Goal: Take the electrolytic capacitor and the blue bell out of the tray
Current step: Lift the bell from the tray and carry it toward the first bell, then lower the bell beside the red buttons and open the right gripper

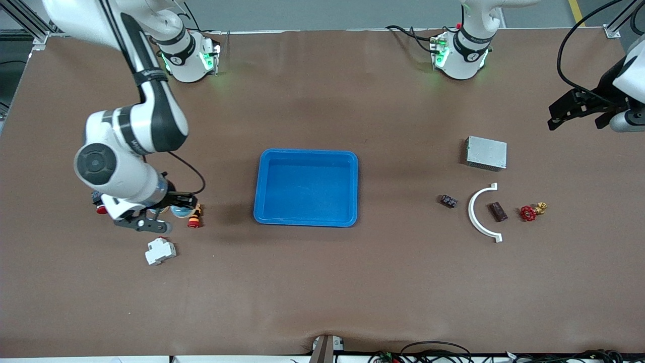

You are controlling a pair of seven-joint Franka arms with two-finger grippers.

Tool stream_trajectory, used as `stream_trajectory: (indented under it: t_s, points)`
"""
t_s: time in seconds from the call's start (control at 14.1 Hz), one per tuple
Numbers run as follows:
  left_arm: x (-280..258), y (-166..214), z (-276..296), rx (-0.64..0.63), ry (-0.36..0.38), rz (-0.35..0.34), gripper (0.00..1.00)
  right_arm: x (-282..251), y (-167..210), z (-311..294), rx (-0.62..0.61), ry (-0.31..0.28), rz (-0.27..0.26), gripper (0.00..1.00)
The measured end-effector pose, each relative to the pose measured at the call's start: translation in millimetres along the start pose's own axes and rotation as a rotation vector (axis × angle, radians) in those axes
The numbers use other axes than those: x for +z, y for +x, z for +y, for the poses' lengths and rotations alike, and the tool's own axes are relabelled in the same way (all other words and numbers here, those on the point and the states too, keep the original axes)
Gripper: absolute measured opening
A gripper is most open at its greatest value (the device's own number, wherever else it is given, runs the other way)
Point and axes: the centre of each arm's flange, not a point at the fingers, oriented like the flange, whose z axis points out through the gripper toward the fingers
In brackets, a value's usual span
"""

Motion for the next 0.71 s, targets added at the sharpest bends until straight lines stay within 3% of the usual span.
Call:
stream_trajectory:
  t_s: [0.35, 0.71]
  points:
    - [1.6, -3.0, 2.6, 0.005, 0.002, -0.023, 1.0, -0.1, 24.3, 86.2, -0.116, 0.012, 0.032, 0.61]
    - [1.0, -6.0, 1.6, 0.004, 0.003, -0.037, 1.0, 12.7, 38.3, 160.0, -0.237, 0.007, 0.101, 0.61]
